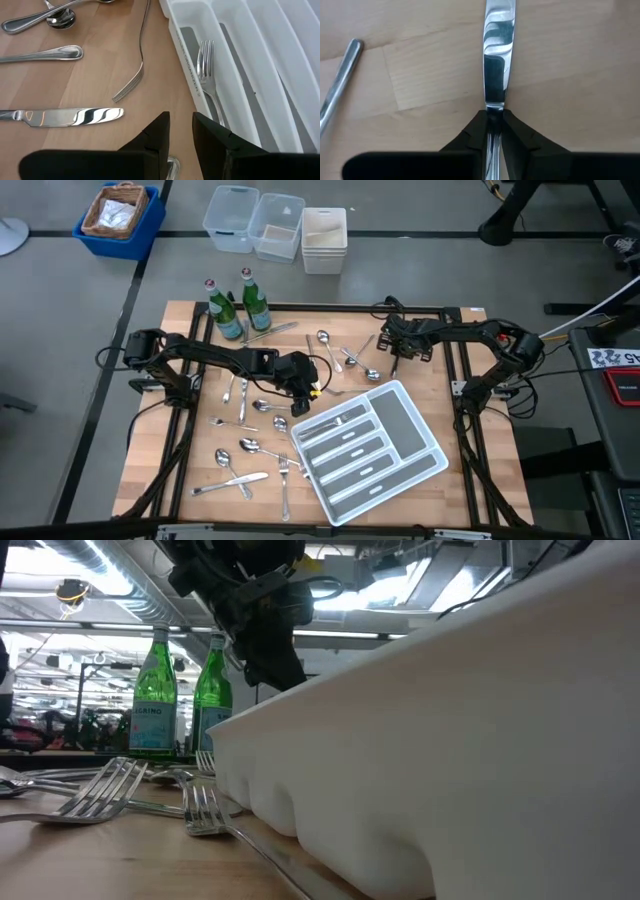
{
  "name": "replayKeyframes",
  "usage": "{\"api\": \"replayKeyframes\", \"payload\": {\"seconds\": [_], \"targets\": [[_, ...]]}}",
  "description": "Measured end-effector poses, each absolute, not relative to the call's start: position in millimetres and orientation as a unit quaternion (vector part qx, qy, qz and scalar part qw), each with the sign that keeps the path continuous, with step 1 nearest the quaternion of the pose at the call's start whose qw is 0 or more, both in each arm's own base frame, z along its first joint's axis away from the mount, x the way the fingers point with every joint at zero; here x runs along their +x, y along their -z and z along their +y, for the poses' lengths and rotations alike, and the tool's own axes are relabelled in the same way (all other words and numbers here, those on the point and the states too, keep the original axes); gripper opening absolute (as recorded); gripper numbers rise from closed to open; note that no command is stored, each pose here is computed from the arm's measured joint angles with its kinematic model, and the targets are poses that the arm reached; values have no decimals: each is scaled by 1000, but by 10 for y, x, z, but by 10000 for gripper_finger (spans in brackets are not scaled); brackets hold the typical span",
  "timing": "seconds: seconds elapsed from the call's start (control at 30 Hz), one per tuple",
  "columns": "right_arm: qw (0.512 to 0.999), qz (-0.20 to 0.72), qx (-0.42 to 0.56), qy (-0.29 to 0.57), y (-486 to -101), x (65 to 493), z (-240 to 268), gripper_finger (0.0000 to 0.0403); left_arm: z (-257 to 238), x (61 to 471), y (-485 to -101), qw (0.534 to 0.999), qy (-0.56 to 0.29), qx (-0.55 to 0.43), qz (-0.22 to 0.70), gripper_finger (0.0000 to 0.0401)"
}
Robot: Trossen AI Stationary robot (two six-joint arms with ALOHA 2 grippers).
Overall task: Sort silverware
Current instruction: Put the silver table knife into the white silverware tray
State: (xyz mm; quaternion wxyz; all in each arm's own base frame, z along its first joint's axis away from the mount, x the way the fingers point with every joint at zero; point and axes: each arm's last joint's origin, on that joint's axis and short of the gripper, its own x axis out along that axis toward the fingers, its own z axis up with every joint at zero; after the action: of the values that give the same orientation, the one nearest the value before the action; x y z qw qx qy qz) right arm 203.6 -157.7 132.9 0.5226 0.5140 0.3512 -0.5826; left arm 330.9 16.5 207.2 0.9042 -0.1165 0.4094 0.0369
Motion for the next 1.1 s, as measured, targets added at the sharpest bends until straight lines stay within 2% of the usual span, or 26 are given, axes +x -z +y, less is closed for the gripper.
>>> {"api": "replayKeyframes", "payload": {"seconds": [0.6,1.1], "targets": [[570,302,523,557,-1360,2149,-1657,45,165,3308,-2073,903,-39,-122,409,72],[626,223,544,512,-1455,2306,-1757,46,449,3169,-2227,896,-94,-172,398,72]]}}
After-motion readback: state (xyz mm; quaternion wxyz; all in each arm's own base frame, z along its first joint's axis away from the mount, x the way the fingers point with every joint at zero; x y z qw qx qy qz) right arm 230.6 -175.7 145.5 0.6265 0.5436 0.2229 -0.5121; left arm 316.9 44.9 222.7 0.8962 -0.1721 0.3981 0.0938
